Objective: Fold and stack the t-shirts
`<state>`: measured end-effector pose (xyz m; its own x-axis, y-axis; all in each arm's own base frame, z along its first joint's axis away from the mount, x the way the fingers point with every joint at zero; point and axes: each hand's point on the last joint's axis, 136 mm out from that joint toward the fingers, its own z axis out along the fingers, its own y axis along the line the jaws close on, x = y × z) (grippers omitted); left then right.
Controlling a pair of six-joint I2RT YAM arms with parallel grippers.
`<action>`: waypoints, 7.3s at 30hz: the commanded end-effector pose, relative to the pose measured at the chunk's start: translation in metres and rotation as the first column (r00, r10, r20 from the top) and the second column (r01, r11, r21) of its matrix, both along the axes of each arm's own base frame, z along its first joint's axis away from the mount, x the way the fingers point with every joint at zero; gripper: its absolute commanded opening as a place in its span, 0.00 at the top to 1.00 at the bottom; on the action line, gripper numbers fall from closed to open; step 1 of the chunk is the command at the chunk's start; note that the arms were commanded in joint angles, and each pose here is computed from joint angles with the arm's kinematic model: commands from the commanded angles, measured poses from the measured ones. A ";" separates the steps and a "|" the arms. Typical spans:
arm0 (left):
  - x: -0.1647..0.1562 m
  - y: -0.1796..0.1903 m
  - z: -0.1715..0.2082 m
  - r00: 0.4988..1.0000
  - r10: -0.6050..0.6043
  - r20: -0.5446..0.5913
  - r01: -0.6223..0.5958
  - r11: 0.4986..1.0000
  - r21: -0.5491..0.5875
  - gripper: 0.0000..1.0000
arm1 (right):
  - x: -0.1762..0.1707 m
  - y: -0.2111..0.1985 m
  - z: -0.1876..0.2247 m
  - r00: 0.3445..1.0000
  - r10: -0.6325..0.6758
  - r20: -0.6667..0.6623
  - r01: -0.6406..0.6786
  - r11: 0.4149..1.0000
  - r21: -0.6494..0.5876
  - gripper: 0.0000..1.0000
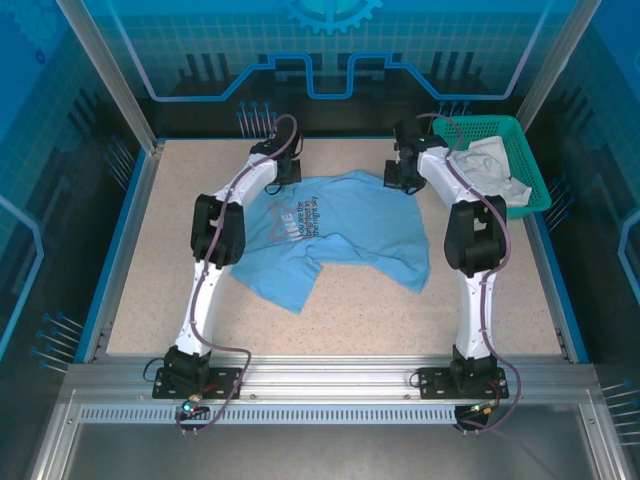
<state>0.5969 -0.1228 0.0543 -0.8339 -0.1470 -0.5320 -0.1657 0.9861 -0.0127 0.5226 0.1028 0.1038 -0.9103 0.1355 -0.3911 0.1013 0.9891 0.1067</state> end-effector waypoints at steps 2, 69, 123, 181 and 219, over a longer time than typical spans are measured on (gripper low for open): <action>0.013 0.049 0.054 0.976 0.162 0.148 -0.174 0.982 0.071 1.00 | 0.024 -0.024 0.012 0.995 -0.083 0.055 0.086 0.995 -0.050 1.00; -0.287 0.000 0.019 0.940 0.188 -0.285 -0.303 0.844 -0.443 0.25 | -0.266 -0.021 -0.034 0.968 -0.215 -0.132 0.248 0.908 0.339 0.43; -0.314 -0.074 -0.056 0.919 0.146 -0.367 -0.316 0.830 -0.460 0.83 | -0.281 -0.039 -0.087 0.889 -0.266 -0.374 0.354 0.916 0.189 0.63; -0.502 0.062 0.059 0.879 0.360 -0.311 -0.474 0.718 -0.509 1.00 | -0.360 -0.071 -0.051 0.819 -0.488 -0.301 0.571 0.741 0.352 1.00; -0.250 0.041 0.109 0.931 0.211 -0.297 -0.356 0.707 -0.611 1.00 | -0.184 -0.078 -0.024 0.918 -0.313 -0.243 0.372 0.891 0.260 1.00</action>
<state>0.3477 -0.0765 0.1407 -0.7206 -0.6926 -0.0319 -0.5770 0.6246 -0.5262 0.3331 0.0153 0.0706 -0.8204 0.5643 -0.0924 0.5180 0.8019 0.2976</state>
